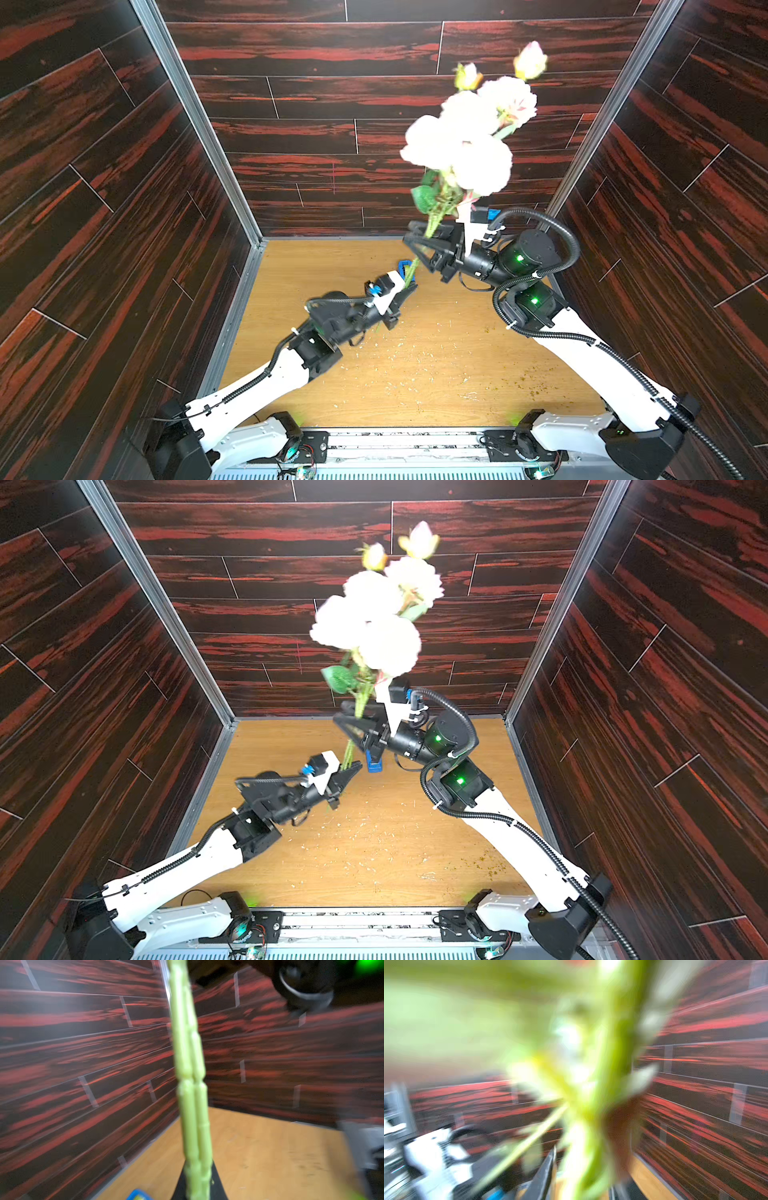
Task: Wrap bouquets with tape
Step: Wrap the tape around the bouquet.
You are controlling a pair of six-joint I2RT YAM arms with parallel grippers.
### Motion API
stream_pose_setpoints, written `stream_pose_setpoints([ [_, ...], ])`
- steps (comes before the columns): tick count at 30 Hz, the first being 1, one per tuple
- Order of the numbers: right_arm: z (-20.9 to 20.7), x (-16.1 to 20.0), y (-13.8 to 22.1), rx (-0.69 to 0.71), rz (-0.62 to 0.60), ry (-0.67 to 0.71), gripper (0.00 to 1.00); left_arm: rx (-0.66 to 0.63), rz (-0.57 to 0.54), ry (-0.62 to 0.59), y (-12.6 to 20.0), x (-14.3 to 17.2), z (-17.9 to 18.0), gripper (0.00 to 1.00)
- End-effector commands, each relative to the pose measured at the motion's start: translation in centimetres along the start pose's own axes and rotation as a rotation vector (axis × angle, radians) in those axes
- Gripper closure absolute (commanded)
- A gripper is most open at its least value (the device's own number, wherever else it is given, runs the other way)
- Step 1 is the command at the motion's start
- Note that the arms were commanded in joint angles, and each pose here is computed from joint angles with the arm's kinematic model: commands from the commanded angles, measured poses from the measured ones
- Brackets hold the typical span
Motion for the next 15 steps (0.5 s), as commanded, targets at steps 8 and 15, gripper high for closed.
stream_pose_setpoints([
  [8,-3.2,3.4,-1.4,0.265,0.099,-0.114,0.83,-0.476,0.01,-0.316,-0.6,-0.9,2.3,1.0],
  [15,-2.6,3.7,-2.5,0.187,0.059,-0.133,1.0,-0.616,0.034,-0.291,-1.1,-0.8,3.3,0.73],
])
Point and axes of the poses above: each gripper's point midway between its finger pads, its own y axis back along the fingers, its own z axis along the line the jaws close on, x = y × z, the point moved 7 cm from there along y, back along the fingers, and after that the axes turned 14 degrees about y, right-handed, at the moved point
